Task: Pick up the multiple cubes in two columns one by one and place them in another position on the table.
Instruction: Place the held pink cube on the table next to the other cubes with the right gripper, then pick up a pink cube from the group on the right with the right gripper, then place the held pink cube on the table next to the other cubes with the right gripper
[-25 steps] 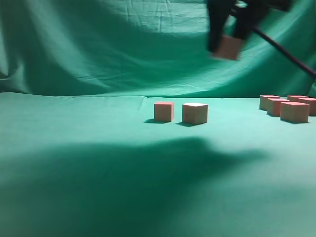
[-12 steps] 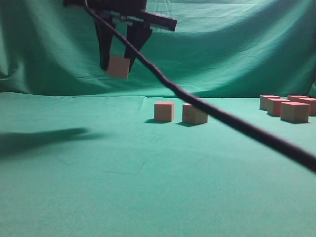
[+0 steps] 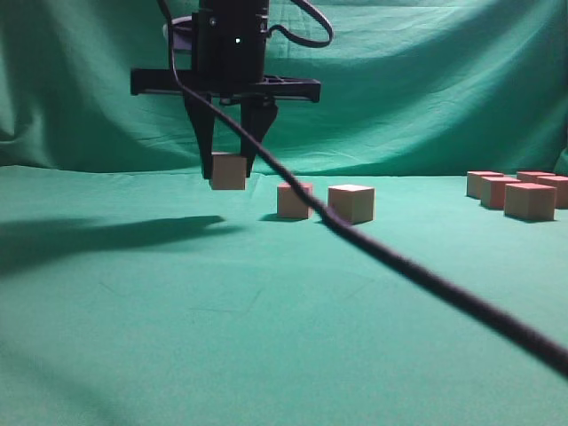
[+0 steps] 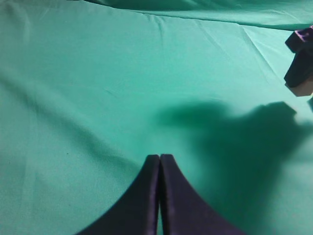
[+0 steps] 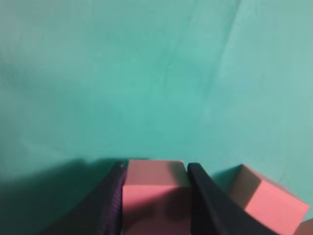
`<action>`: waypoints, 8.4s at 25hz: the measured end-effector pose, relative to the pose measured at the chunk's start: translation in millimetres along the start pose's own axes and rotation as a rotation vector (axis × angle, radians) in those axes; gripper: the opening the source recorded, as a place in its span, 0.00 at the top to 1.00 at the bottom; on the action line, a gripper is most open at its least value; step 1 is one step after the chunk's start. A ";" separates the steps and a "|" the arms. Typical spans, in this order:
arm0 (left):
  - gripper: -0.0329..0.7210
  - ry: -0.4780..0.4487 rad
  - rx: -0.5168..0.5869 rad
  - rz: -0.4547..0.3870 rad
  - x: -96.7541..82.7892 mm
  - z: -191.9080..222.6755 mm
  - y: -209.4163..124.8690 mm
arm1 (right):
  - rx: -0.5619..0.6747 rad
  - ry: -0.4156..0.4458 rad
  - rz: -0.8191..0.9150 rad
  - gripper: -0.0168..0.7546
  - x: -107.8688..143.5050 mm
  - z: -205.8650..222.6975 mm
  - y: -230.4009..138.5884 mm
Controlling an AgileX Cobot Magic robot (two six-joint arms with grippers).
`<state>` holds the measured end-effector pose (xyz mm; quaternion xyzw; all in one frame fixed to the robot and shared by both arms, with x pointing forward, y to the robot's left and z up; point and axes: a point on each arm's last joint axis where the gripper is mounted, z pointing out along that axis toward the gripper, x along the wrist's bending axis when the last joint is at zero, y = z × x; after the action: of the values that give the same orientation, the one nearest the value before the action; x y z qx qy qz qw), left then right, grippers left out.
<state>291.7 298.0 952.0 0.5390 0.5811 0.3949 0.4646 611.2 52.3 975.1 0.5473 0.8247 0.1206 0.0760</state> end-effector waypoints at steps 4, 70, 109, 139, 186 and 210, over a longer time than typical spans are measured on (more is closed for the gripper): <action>0.96 0.000 0.000 0.000 0.0 0.0 0.0 | 0.005 -0.023 -0.001 0.62 -1.3 7.1 -0.4; 0.96 0.000 0.000 0.000 0.0 0.0 0.0 | -0.263 -0.025 -0.164 0.50 -4.4 -62.4 33.9; 0.96 0.000 0.000 0.000 0.0 0.0 0.0 | 0.045 -0.146 0.478 0.50 -287.4 -76.9 -167.4; 0.96 0.000 0.000 0.000 0.0 0.0 0.0 | 0.042 -0.106 0.388 0.63 -295.2 -10.5 -154.1; 0.96 0.000 0.000 0.000 0.0 0.0 0.0 | 0.080 0.041 0.040 0.63 18.7 -11.2 -33.2; 0.96 0.000 0.000 0.000 0.0 0.0 0.0 | 0.079 0.066 0.090 0.63 23.9 9.5 -32.4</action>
<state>291.7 298.0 952.0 0.5390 0.5811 0.3949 0.4646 575.7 63.4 957.1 0.5823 0.8053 0.1096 0.0215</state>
